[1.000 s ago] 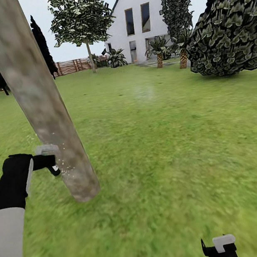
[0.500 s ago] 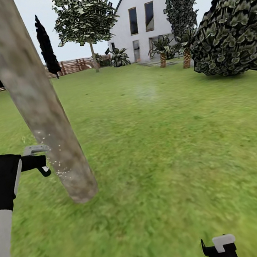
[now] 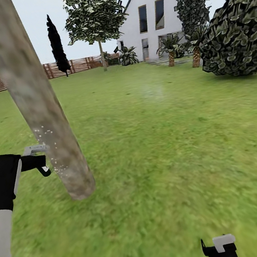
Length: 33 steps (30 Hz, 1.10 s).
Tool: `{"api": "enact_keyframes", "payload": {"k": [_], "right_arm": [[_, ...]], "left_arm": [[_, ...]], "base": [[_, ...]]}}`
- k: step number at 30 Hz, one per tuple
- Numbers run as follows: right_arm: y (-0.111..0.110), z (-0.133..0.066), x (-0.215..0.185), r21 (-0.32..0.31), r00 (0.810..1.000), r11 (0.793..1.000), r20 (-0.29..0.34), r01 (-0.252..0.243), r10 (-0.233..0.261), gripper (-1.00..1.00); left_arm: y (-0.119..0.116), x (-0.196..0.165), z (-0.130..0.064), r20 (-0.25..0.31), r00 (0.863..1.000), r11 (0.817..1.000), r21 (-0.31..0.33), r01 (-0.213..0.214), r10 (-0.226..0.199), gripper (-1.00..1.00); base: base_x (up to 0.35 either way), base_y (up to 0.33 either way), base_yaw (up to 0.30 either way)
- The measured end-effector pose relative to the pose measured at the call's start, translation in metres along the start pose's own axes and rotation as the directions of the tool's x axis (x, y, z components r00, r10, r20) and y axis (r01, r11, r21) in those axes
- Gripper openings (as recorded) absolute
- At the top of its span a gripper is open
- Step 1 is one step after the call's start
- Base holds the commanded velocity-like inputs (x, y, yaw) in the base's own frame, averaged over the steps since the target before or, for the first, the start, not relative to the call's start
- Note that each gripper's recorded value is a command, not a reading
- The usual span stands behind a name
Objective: In the garden, pick up the pesticide atomizer on the floor and spray pesticide onto both trees until each tree trunk is fully covered.
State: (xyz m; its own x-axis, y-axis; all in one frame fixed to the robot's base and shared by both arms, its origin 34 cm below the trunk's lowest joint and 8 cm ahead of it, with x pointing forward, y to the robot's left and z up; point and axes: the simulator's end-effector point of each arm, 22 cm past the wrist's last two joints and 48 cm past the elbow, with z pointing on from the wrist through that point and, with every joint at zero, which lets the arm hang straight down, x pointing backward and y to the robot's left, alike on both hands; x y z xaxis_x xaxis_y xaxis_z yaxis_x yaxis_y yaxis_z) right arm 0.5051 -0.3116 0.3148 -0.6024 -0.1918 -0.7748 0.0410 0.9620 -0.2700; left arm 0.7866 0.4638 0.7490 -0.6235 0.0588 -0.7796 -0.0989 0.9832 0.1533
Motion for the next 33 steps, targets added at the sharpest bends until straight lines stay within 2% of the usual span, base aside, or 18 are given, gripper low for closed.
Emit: {"api": "enact_keyframes", "payload": {"k": [7, 10, 14, 16, 19, 24, 27, 28, 29, 30, 32, 33], "right_arm": [[0.000, 0.000, 0.000, 0.000, 1.000, 1.000, 0.000, 0.000, 0.000, 1.00], [0.000, 0.000, 0.000, 0.000, 1.000, 1.000, -0.001, 0.000, 0.000, 1.00], [0.000, 0.000, 0.000, 0.000, 1.000, 1.000, 0.000, 0.000, 0.000, 1.00], [0.000, 0.000, 0.000, 0.000, 1.000, 1.000, 0.000, 0.001, -0.001, 1.00], [0.000, 0.000, 0.000, 0.000, 1.000, 1.000, 0.000, 0.000, 0.000, 1.00], [0.000, 0.000, 0.000, 0.000, 1.000, 1.000, 0.000, 0.000, 0.000, 1.00], [0.000, 0.000, 0.000, 0.001, 1.000, 1.000, 0.000, -0.001, 0.001, 1.00], [0.000, 0.000, 0.000, 0.001, 1.000, 1.000, 0.000, -0.002, 0.002, 1.00], [0.000, 0.000, 0.000, 0.001, 1.000, 1.000, 0.000, -0.001, 0.001, 1.00], [0.000, 0.000, 0.000, 0.001, 1.000, 1.000, -0.001, -0.002, 0.002, 1.00], [0.000, 0.000, 0.000, 0.001, 1.000, 1.000, 0.000, -0.001, 0.001, 1.00], [0.000, 0.000, 0.000, 0.001, 1.000, 1.000, -0.001, -0.002, 0.002, 1.00]], "left_arm": [[0.002, 0.004, 0.001, -0.008, 1.000, 1.000, -0.007, -0.003, 0.003, -1.00], [0.002, 0.053, 0.014, -0.078, 0.997, 1.000, -0.015, -0.019, 0.018, -1.00], [0.014, 0.070, 0.016, -0.107, 0.994, 0.999, -0.039, -0.024, 0.020, -1.00], [0.023, 0.094, 0.020, -0.151, 0.987, 0.996, -0.074, -0.058, 0.046, -1.00], [0.021, 0.109, 0.022, -0.173, 0.984, 0.995, -0.073, -0.062, 0.049, -1.00], [-0.008, 0.104, 0.024, -0.155, 0.987, 0.999, -0.028, -0.045, 0.041, -1.00], [-0.003, 0.098, 0.023, -0.146, 0.988, 0.998, -0.041, -0.048, 0.042, -1.00], [0.004, 0.098, 0.022, -0.143, 0.989, 0.998, -0.049, -0.033, 0.025, -1.00], [0.018, 0.099, 0.019, -0.134, 0.991, 0.998, -0.066, 0.012, -0.021, -1.00], [0.019, 0.101, 0.019, -0.132, 0.990, 0.997, -0.059, 0.041, -0.048, -1.00], [0.017, 0.102, 0.020, -0.132, 0.990, 0.997, -0.053, 0.050, -0.056, -1.00], [0.013, 0.103, 0.021, -0.135, 0.990, 0.998, -0.048, 0.040, -0.046, -1.00]], "base": [[0.095, -0.273, 0.068], [0.174, -0.244, 0.006], [0.241, -0.158, 0.196], [0.236, -0.017, 0.273], [0.043, -0.003, 0.277], [0.002, 0.000, 0.143], [0.000, -0.002, 0.005], [0.050, -0.159, 0.001], [0.074, -0.229, 0.000], [0.084, -0.246, 0.000], [0.097, -0.258, 0.000], [0.102, -0.262, 0.000]]}}
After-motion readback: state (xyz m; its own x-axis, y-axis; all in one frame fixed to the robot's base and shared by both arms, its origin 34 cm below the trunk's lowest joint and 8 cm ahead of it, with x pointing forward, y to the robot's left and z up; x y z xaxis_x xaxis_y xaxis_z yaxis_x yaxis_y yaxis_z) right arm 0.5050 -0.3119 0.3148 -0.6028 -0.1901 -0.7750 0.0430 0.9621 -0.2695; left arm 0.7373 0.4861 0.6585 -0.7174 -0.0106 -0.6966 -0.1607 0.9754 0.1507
